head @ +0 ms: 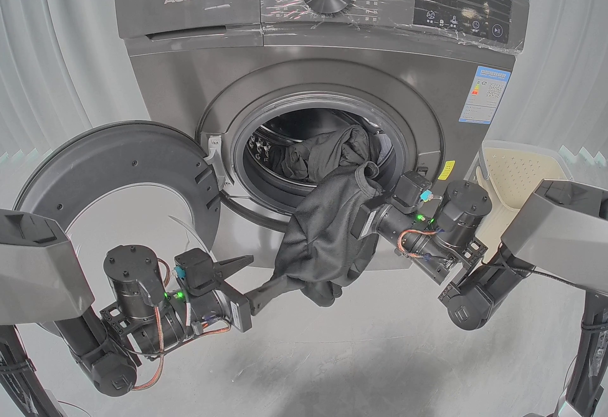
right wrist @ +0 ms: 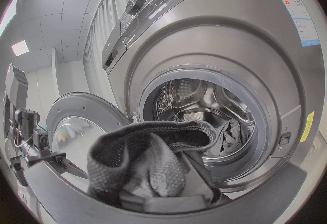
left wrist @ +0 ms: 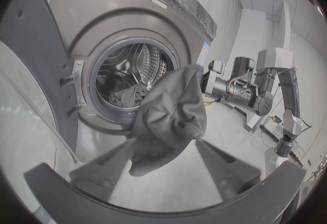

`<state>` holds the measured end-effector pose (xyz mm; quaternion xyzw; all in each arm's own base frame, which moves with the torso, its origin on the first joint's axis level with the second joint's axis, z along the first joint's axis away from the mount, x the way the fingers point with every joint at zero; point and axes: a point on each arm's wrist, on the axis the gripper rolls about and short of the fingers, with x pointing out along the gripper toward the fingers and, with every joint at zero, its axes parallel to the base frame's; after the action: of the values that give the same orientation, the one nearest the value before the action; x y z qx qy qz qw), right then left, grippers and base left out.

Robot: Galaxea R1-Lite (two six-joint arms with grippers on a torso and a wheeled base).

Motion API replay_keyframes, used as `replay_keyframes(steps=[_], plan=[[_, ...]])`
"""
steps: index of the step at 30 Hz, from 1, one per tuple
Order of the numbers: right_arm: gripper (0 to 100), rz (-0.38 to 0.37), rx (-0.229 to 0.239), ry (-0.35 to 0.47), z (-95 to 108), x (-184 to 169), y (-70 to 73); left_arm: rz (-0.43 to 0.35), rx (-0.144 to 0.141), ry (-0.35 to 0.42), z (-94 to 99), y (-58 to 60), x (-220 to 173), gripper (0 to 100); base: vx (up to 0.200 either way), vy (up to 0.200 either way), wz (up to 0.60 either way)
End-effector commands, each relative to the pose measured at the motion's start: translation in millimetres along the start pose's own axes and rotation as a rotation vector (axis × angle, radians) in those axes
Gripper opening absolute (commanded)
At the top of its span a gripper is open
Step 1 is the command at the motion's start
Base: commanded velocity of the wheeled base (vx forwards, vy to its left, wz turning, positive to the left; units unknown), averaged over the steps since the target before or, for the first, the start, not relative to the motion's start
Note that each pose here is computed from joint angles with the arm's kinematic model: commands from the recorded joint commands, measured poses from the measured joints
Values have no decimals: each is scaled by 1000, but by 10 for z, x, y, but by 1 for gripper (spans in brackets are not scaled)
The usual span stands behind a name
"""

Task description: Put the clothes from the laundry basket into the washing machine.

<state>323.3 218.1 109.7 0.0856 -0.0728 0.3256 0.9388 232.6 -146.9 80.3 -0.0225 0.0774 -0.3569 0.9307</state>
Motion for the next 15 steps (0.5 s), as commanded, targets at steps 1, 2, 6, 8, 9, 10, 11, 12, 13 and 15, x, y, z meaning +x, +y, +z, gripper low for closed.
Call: replay_keyframes(steps=[1, 2, 6, 8, 9, 10, 11, 12, 13, 15], plan=[[0, 2, -1, -17, 66, 5, 5, -5, -9, 53, -108, -18, -49, 100, 0, 0, 0], [0, 2, -3, -25, 103, 3, 4, -17, -11, 86, -164, -51, -108, 100, 0, 0, 0], [0, 4, -5, -46, 185, 13, 14, -58, -15, 160, -286, -116, -231, 100, 0, 0, 0], [0, 4, -6, -54, 208, 21, 11, -67, -5, 181, -323, -119, -256, 100, 0, 0, 0], [0, 6, -4, -57, 217, 23, 18, -71, 1, 190, -343, -117, -250, 100, 0, 0, 0], [0, 7, -5, -57, 216, 24, 24, -70, 7, 188, -348, -113, -228, 100, 0, 0, 0], [0, 9, -5, -60, 223, 23, 31, -68, 8, 184, -345, -106, -207, 100, 0, 0, 0], [0, 9, -5, -60, 225, 17, 31, -66, 9, 174, -335, -94, -176, 100, 0, 0, 0], [0, 10, -5, -58, 229, 11, 38, -62, 11, 160, -319, -80, -133, 100, 0, 0, 0], [0, 12, -5, -63, 248, 3, 47, -58, 10, 126, -273, -58, -35, 100, 0, 0, 0]])
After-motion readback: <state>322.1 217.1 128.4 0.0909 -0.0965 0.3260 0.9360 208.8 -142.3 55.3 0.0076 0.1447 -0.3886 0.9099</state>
